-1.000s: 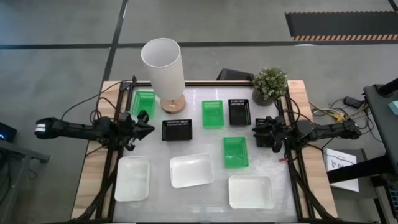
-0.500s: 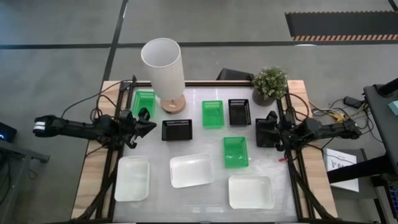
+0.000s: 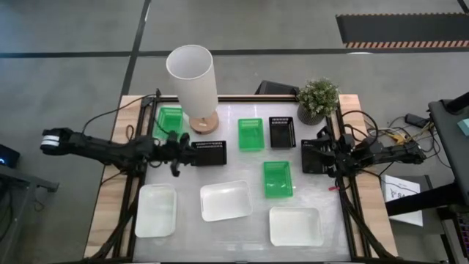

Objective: Stack baskets by color
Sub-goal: Stack the left black bin on top of the other black bin

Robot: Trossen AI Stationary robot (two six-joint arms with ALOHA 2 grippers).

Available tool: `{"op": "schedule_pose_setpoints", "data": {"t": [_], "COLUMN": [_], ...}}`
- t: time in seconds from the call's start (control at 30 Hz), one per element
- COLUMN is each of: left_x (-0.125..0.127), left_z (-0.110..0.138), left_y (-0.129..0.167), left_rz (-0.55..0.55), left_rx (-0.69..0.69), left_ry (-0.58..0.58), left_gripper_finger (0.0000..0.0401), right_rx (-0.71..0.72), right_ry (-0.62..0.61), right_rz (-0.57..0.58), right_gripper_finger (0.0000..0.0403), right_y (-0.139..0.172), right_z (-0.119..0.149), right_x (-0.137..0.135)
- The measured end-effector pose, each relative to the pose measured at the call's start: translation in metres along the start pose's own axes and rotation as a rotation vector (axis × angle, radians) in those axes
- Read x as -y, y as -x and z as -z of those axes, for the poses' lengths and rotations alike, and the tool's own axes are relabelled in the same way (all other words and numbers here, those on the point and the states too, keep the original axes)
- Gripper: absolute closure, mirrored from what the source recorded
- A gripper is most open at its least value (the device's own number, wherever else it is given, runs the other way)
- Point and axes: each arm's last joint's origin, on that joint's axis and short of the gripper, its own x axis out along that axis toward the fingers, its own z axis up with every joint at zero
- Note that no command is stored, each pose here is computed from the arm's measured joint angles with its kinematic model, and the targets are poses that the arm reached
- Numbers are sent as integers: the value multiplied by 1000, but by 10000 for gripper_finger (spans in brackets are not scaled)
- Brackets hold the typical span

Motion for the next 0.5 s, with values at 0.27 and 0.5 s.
{"op": "schedule_pose_setpoints", "data": {"t": [0.27, 0.5], "left_x": [-1, 1], "left_z": [3, 5], "left_y": [-28, -40], "left_rz": [-204, -401], "left_rx": [-345, -716], "left_ry": [44, 43], "left_gripper_finger": [398, 398], "right_rx": [-1, -2], "right_ry": [46, 86], "right_rz": [-1, -1], "right_gripper_finger": [300, 383], "right_y": [0, 0], "right_z": [0, 0], "right_x": [0, 0]}}
